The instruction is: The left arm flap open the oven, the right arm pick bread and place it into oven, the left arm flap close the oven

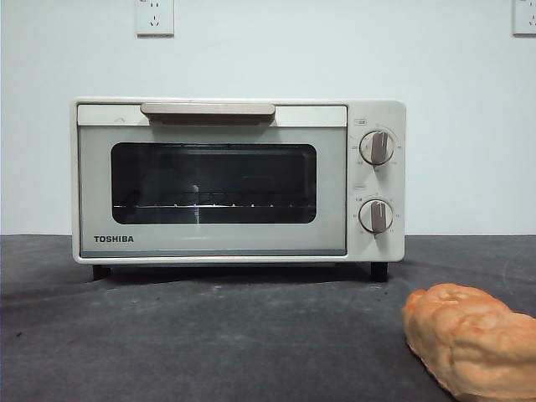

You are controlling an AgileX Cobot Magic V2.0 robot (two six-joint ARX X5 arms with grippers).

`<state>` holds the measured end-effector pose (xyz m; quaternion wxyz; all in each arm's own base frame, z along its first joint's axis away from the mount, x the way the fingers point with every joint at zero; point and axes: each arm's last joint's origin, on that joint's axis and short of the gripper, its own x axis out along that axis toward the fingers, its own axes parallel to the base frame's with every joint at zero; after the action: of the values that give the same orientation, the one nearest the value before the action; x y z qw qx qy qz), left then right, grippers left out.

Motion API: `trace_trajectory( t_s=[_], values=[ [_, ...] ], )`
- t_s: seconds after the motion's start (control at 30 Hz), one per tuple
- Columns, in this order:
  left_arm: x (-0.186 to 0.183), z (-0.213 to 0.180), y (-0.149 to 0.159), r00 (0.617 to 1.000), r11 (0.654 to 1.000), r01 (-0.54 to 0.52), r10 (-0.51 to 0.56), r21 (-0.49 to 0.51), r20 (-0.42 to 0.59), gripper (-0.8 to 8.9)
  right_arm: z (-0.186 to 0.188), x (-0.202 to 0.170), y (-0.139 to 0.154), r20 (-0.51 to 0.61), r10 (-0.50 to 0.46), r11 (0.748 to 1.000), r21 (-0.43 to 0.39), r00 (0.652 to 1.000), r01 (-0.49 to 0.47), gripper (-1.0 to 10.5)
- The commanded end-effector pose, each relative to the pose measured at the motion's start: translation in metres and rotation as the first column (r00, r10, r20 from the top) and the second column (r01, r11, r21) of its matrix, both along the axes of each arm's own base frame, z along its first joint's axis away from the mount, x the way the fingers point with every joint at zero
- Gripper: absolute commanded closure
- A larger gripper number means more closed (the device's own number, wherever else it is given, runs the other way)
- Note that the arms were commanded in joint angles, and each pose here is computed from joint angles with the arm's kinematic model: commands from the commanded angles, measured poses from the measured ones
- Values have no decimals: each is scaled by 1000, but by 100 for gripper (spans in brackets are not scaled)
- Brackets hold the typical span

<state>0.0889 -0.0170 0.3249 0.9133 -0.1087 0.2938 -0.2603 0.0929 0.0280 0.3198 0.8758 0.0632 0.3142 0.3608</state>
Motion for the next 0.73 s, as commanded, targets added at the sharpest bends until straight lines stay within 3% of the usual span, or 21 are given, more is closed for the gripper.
trace_trajectory(
  t_s=[0.03,0.37,0.73],
  values=[
    [0,6,0,999,1000,11,-12,9,30,797,5,0,0,14,-4,1000,8,1000,4,508],
    [0,6,0,999,1000,11,-12,9,31,797,5,0,1,-44,-46,998,41,998,48,509],
    [0,6,0,999,1000,11,-11,9,32,797,-20,7,11,-205,-100,995,-32,974,96,509]
  ],
)
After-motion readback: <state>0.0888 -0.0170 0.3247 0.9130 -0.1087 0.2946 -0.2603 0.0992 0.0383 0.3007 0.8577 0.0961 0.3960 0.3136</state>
